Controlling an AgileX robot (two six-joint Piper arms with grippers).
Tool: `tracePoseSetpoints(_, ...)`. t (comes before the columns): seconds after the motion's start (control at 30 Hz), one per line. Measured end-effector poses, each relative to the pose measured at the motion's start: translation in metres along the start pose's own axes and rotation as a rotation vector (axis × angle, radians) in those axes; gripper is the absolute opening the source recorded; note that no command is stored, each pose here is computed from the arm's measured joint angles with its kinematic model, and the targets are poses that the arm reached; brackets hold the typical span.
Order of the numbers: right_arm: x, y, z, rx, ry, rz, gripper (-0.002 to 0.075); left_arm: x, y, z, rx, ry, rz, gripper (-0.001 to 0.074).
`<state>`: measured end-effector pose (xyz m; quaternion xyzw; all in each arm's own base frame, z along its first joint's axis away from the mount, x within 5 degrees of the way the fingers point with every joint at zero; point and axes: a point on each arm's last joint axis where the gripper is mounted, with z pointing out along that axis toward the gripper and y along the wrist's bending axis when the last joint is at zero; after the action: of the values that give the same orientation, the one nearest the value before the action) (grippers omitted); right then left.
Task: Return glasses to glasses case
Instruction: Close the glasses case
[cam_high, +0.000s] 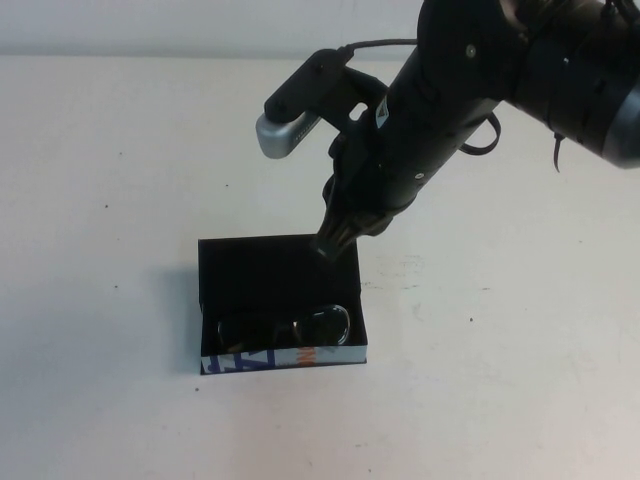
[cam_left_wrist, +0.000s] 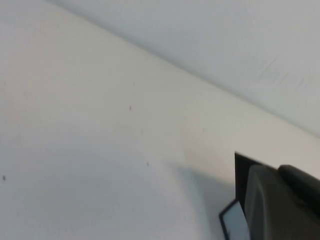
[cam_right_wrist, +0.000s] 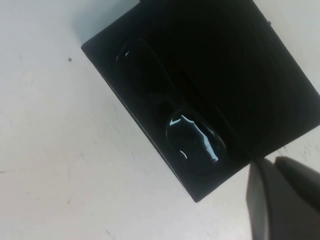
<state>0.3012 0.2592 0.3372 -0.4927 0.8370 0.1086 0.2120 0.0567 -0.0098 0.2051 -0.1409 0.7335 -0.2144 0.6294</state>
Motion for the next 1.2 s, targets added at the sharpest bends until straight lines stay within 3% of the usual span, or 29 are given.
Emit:
tracePoseSetpoints(0.1, -0.001, 0.0, 0.0, 0.002, -0.014, 0.021, -0.0011, -0.011, -0.01, 0.006, -0.045, 0.158, -0.014, -0.0001)
tracePoseSetpoints(0.23, -0.002, 0.0, 0.0, 0.002, -0.02, 0.048, -0.0011, -0.023, -0.025, 0.027, -0.072, 0.448, 0.081, 0.0)
tracePoseSetpoints(0.37, -0.002, 0.0, 0.0, 0.0, -0.02, 0.058, -0.0011, -0.023, -0.045, 0.052, 0.079, 0.749, 0.138, 0.0)
tracePoseSetpoints(0.5, -0.002, 0.0, 0.0, -0.004, -0.022, 0.077, -0.0011, -0.008, -0.052, 0.076, 0.242, 0.959, 0.135, 0.0)
tracePoseSetpoints(0.73, 0.0, -0.01, 0.002, 0.001, -0.032, 0.132, -0.0011, 0.015, -0.057, 0.116, 0.403, 0.955, 0.157, 0.0)
tracePoseSetpoints(0.97, -0.001, -0.033, 0.029, -0.01, -0.04, 0.233, -0.0011, 0.059, -0.067, 0.145, 0.473, 0.959, 0.216, 0.0)
tracePoseSetpoints(1.2, -0.01, -0.044, 0.044, -0.025, -0.055, 0.262, -0.0011, 0.084, -0.061, 0.175, 0.475, 1.001, 0.255, 0.0)
